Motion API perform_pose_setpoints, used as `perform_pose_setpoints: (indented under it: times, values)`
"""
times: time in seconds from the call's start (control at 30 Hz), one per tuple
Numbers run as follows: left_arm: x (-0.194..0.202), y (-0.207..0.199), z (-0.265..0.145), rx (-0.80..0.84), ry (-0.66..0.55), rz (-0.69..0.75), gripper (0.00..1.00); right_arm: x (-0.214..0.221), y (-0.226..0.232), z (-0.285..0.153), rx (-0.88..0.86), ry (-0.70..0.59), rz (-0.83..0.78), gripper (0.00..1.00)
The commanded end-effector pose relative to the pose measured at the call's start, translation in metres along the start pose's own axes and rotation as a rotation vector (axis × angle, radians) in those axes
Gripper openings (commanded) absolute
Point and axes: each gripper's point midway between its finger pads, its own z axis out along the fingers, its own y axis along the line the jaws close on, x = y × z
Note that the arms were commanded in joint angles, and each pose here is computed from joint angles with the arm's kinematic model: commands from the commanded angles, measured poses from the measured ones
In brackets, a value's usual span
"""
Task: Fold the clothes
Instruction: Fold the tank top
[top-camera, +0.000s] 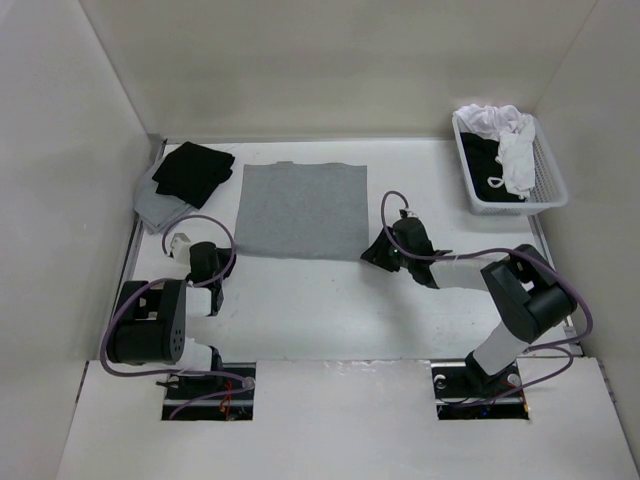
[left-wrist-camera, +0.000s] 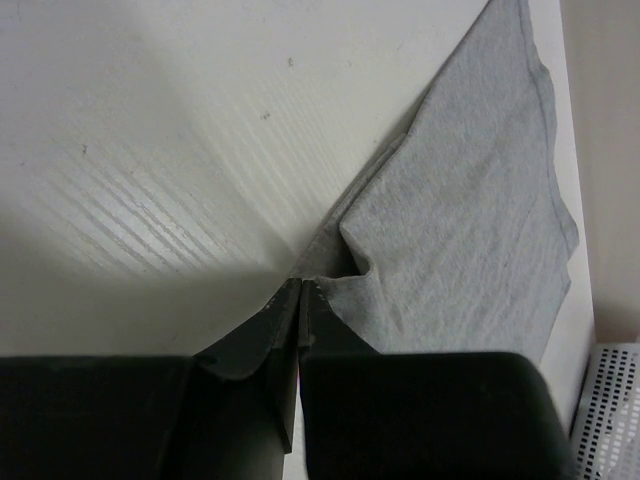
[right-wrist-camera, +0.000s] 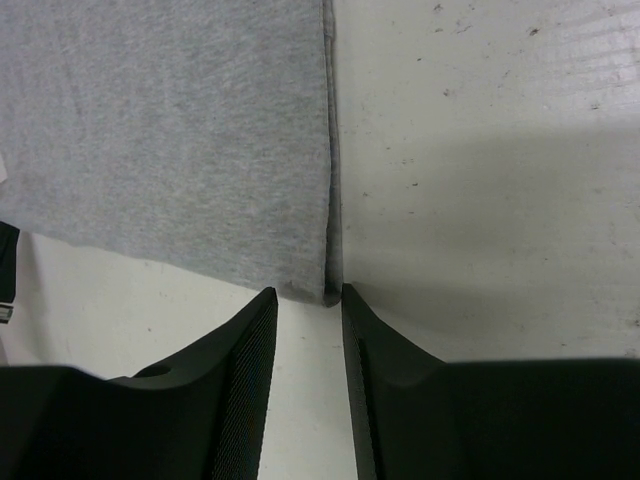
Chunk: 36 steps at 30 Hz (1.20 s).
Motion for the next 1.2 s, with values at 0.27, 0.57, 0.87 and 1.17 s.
perform_pose_setpoints:
  times: [0.27,0.57,0.87,1.17]
  values:
    - [-0.011,-0.005,-0.013,0.038,-0.041,0.016,0.00,0.010,0.001,0.008,0.007,0.035,0.008,0.18]
    - [-0.023,-0.034,-0.041,0.141,-0.052,0.015,0.00,-0.007,0.024,-0.017,-0.054,-0.077,-0.044,0.00]
    - [-0.087,-0.127,-0.175,0.420,-0.204,0.072,0.00,-0.026,0.085,-0.167,-0.149,-0.259,-0.230,0.00]
    - [-0.140,-0.198,-0.305,0.649,-0.307,0.088,0.00,-0.064,0.143,-0.330,-0.301,-0.439,-0.274,0.00]
